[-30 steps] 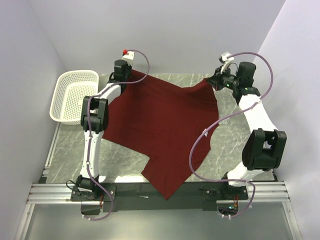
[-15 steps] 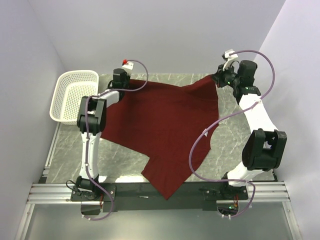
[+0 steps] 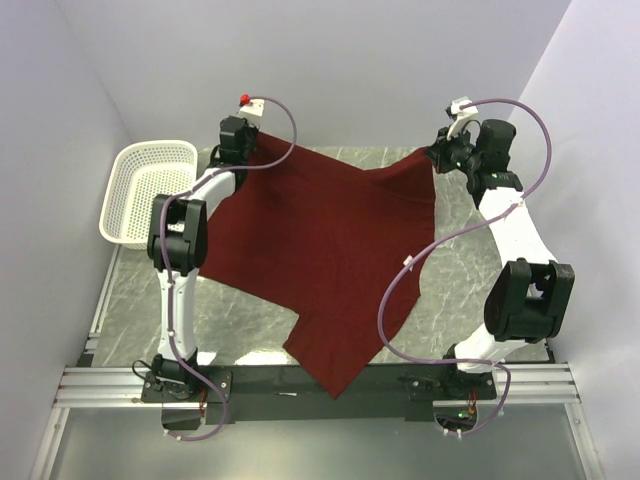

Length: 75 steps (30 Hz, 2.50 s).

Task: Fold and stack the t-shirts
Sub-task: Fold the tshirt

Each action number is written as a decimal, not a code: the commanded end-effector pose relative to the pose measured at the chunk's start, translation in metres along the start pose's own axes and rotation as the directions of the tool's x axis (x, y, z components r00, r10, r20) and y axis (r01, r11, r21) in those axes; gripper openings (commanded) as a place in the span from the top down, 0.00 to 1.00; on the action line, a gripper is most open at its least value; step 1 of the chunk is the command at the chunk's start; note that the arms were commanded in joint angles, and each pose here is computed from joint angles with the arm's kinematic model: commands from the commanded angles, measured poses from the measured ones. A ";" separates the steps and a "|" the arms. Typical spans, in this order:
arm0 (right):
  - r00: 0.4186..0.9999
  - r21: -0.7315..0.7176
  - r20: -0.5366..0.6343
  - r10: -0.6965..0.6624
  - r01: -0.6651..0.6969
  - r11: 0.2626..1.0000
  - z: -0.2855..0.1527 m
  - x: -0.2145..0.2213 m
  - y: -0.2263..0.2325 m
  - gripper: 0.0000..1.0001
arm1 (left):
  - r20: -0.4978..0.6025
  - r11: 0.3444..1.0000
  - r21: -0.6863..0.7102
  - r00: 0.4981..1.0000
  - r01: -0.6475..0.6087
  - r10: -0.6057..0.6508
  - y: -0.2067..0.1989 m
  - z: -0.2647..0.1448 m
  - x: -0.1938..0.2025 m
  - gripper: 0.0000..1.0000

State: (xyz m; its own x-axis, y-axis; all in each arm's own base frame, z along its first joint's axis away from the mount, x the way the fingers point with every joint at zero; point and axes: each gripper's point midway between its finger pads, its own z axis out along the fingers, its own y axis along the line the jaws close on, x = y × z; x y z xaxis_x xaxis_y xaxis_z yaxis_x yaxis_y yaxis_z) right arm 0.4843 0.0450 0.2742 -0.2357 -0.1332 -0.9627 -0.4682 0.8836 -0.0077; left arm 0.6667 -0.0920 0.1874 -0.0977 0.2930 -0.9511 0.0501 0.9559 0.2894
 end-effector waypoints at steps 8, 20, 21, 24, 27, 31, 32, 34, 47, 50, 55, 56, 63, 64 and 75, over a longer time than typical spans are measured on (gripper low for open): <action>0.997 -0.009 0.056 -0.043 0.044 0.999 0.009 -0.024 -0.005 1.00 | 0.031 0.999 -0.006 0.999 -0.039 0.039 -0.008 0.025 0.005 1.00; 0.998 -0.144 0.040 -0.053 0.058 0.988 0.011 -0.004 0.025 1.00 | 0.015 0.995 -0.018 0.995 -0.097 0.098 -0.009 0.036 0.023 1.00; 0.998 -0.150 0.039 -0.055 0.060 0.987 0.010 -0.003 0.027 1.00 | 0.014 0.995 -0.018 0.995 -0.098 0.098 -0.011 0.037 0.024 1.00; 0.997 -0.175 0.037 -0.062 0.068 0.982 0.006 -0.003 0.037 1.00 | 0.001 0.994 -0.018 0.995 -0.105 0.105 -0.011 0.037 0.031 1.00; 0.997 -0.217 0.037 -0.070 0.076 0.973 0.000 -0.003 0.052 1.00 | -0.007 0.992 -0.026 0.992 -0.125 0.125 -0.008 0.035 0.035 1.00; 0.995 -0.248 0.048 -0.092 0.101 0.964 -0.011 -0.003 0.071 1.00 | -0.015 0.988 -0.026 0.989 -0.149 0.149 -0.007 0.032 0.040 1.00; 0.994 -0.252 0.054 -0.096 0.107 0.962 -0.016 -0.004 0.076 1.00 | -0.015 0.988 -0.026 0.989 -0.149 0.149 -0.007 0.032 0.040 1.00; 0.992 -0.259 0.069 -0.103 0.118 0.959 -0.024 -0.009 0.083 1.00 | -0.016 0.989 -0.027 0.989 -0.148 0.147 -0.007 0.033 0.041 1.00; 0.992 -0.336 0.038 -0.121 0.127 0.933 -0.043 -0.001 0.121 1.00 | -0.028 0.986 -0.042 0.987 -0.161 0.160 -0.006 0.032 0.049 1.00; 0.992 -0.339 0.029 -0.126 0.128 0.932 -0.046 0.004 0.123 1.00 | -0.036 0.983 -0.057 0.985 -0.172 0.170 -0.003 0.030 0.051 1.00; 0.992 -0.343 0.019 -0.129 0.127 0.931 -0.051 0.008 0.126 1.00 | -0.037 0.980 -0.070 0.983 -0.184 0.182 0.001 0.024 0.052 1.00; 0.991 -0.346 0.019 -0.130 0.128 0.929 -0.052 0.009 0.128 1.00 | -0.034 0.980 -0.071 0.983 -0.184 0.182 0.001 0.022 0.050 1.00; 0.992 -0.362 0.010 -0.124 0.119 0.925 -0.057 0.011 0.132 1.00 | -0.031 0.976 -0.088 0.980 -0.200 0.198 0.007 0.014 0.049 1.00; 0.992 -0.363 0.013 -0.127 0.123 0.924 -0.059 0.010 0.134 1.00 | -0.032 0.976 -0.088 0.980 -0.199 0.197 0.007 0.014 0.050 1.00; 0.990 -0.317 0.004 -0.140 0.134 0.939 -0.060 0.014 0.127 1.00 | 0.025 0.971 -0.122 0.977 -0.205 0.210 0.019 -0.001 0.022 1.00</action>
State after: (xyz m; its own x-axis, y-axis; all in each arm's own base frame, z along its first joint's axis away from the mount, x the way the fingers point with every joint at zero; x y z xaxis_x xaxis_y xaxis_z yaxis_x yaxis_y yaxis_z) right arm 0.3740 0.1279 0.2602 -0.2214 -0.2493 -0.9428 -0.7430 0.6693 -0.0025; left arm 0.6631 -0.0715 0.0947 -0.1954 0.4958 -0.8462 0.0415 0.8662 0.4979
